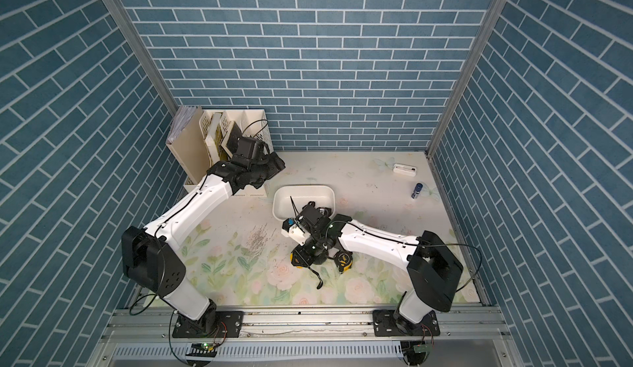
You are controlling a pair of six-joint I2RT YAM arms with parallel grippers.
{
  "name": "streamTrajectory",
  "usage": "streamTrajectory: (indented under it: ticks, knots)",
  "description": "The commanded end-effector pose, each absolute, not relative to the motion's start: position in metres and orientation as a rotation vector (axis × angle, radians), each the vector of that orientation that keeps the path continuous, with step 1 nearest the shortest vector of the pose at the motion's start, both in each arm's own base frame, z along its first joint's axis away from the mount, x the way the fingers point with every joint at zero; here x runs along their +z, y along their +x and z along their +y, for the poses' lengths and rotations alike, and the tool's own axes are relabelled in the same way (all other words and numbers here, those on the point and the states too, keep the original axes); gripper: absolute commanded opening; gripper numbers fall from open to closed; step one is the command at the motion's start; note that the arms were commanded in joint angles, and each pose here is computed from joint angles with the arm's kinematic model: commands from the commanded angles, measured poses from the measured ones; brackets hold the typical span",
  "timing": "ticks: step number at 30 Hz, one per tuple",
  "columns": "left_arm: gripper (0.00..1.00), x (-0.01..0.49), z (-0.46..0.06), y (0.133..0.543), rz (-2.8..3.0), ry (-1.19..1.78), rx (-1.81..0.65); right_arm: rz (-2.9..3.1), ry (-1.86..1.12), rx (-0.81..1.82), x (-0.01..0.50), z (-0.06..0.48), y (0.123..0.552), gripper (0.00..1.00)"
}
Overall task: Take the tape measure out of the storage box
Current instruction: Place the tape measure at the center of the board.
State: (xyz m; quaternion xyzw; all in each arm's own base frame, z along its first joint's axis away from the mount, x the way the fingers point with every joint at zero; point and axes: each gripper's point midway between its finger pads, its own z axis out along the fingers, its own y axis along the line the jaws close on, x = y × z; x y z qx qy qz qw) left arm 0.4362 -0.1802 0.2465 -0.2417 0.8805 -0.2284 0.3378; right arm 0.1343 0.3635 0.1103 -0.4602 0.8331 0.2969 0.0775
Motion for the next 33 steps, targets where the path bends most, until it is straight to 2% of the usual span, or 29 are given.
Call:
streamTrajectory:
  ticks: [1,7,19,33]
  knots:
    - [0.88,0.259,-0.161,0.429,2.266,-0.637,-0.543,2.41,-1.507,0.92,0.108,0.376,0.134,0.0]
    - [0.88,0.273,-0.147,0.428,2.211,-0.654,-0.531,2.388,-1.463,1.052,0.103,0.393,0.153,0.0]
    - [0.88,0.349,-0.133,0.416,1.937,-0.627,-0.664,2.388,-1.437,1.144,0.1,0.426,0.184,0.0]
    - [0.88,0.354,-0.117,0.405,1.916,-0.676,-0.608,2.581,-1.507,1.041,0.056,0.43,0.186,0.0]
